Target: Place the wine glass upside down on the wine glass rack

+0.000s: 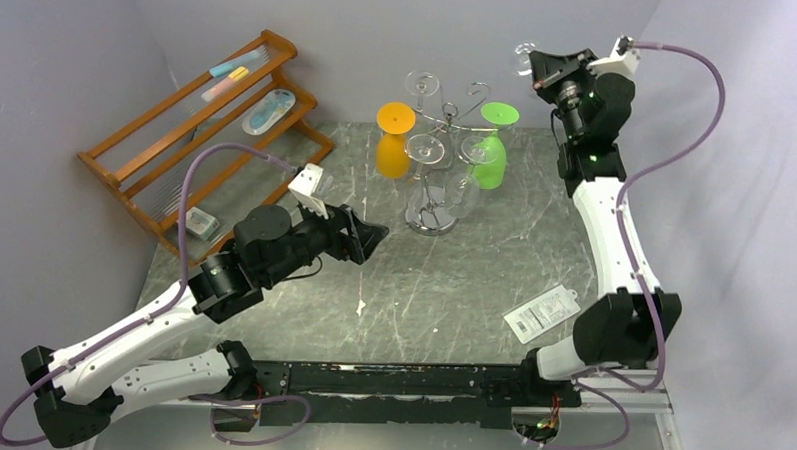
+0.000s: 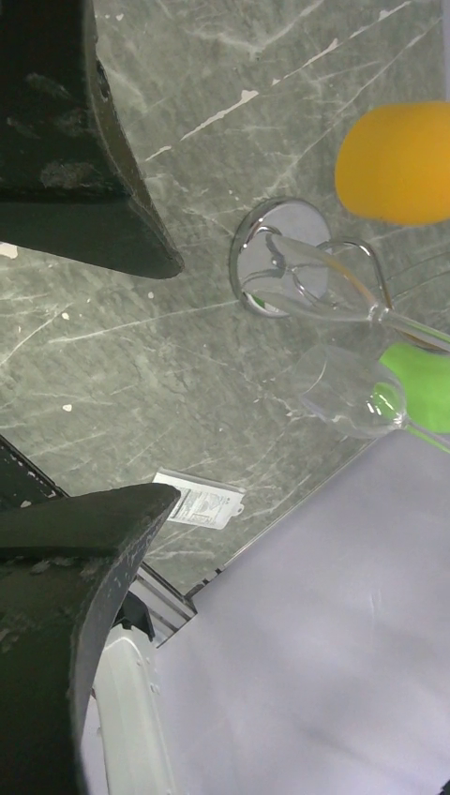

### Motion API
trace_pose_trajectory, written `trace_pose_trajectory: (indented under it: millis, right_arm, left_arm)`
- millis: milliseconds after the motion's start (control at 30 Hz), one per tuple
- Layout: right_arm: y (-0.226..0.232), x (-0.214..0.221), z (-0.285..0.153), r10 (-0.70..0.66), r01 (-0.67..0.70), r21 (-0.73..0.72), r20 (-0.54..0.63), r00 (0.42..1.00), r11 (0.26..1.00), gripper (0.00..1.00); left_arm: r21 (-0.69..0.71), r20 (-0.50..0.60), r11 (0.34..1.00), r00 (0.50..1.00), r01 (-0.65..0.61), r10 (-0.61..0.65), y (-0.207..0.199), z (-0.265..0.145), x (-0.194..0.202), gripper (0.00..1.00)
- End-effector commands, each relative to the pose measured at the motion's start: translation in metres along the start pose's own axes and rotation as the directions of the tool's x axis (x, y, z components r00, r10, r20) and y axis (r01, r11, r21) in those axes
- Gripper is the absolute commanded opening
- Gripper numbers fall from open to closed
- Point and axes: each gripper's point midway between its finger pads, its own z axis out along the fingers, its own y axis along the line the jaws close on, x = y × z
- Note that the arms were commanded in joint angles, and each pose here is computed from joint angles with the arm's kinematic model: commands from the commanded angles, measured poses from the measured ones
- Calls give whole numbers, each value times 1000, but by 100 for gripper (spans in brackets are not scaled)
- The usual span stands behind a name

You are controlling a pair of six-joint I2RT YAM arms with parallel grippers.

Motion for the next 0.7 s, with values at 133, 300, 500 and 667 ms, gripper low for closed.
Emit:
trace_pose_trajectory:
  millis: [133,300,500,667]
  right_arm:
    - [50,28,35,-1,-55,-318,-173,985,947,0]
    - [57,54,41,-22,-69,-368,-238,971,927,0]
    - [63,85,49,-42,-85,-387,-307,951,918,0]
    - [53,101,53,-11,-114,-330,-357,934,937,0]
  left_arm:
    - [15,4,999,999,52,-52,-9,4,-7,84]
    - [24,7,998,998,62,-62,-11,4,-7,84]
    - [20,-7,998,998,63,-63,-9,6,-2,84]
    - [-11,5,998,998,61,-61,-3,6,-3,82]
